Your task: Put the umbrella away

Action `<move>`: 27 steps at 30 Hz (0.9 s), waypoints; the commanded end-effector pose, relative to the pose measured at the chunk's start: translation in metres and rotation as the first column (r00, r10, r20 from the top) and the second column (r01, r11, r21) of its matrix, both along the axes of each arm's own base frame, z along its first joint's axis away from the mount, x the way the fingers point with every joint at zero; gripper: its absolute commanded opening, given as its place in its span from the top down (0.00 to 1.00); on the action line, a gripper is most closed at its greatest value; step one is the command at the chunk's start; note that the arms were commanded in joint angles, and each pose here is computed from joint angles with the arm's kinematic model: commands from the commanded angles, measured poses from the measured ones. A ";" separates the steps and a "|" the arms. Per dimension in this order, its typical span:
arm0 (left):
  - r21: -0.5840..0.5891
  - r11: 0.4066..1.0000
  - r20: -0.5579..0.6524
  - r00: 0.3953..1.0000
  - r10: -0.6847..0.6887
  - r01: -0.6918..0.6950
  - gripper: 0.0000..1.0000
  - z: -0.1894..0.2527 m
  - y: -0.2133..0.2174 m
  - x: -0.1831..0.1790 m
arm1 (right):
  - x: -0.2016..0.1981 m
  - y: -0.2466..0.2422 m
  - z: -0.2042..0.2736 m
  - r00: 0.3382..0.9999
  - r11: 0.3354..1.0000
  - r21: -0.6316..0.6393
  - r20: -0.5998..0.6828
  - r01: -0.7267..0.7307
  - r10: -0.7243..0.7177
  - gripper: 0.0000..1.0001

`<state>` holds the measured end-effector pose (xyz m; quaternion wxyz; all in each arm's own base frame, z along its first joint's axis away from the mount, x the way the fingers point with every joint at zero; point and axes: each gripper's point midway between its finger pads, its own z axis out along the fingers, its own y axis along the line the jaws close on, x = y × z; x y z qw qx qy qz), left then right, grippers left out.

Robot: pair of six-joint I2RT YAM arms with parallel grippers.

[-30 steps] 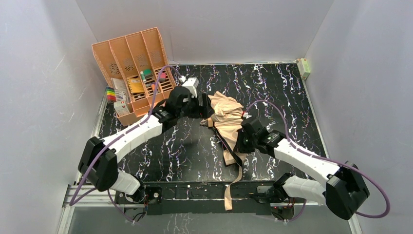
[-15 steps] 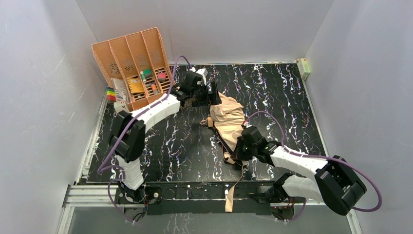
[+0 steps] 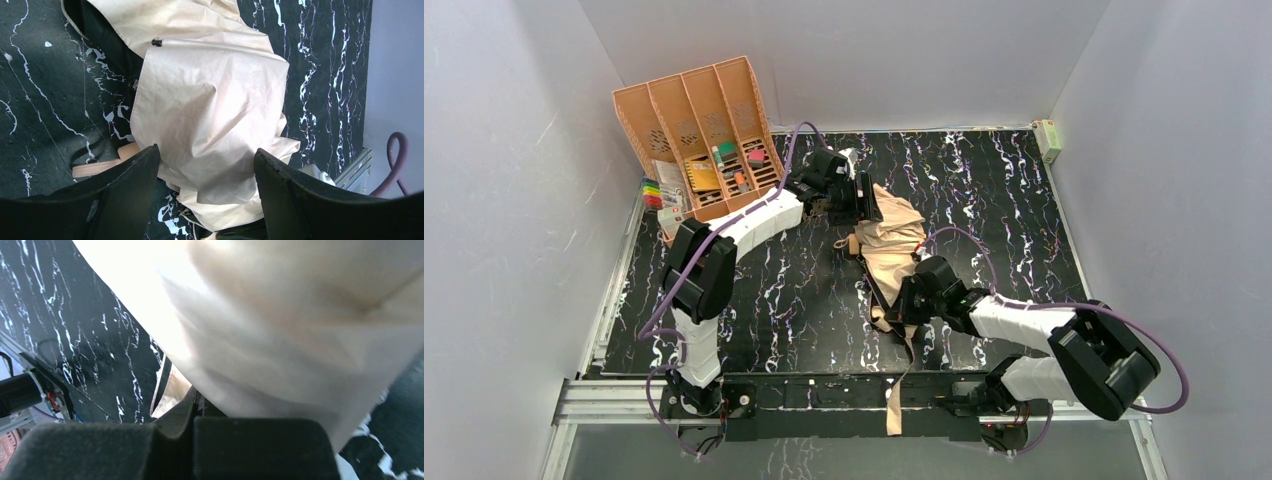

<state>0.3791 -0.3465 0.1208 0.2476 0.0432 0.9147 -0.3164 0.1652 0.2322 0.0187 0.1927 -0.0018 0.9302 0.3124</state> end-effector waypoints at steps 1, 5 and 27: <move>-0.051 0.998 0.038 0.999 -0.019 0.021 0.33 0.036 0.002 0.000 | 0.003 -0.002 -0.015 1.000 0.999 -0.044 -0.019 0.000 -0.001 1.00; -0.038 0.999 0.043 0.999 -0.005 0.007 0.29 0.041 0.009 -0.001 | 0.008 -0.001 -0.016 1.000 0.999 -0.053 -0.010 0.008 -0.009 1.00; -0.217 0.958 0.076 0.982 -0.174 0.187 0.73 0.059 -0.020 -0.021 | 0.006 -0.002 -0.019 1.000 0.998 -0.059 -0.023 0.004 -0.006 1.00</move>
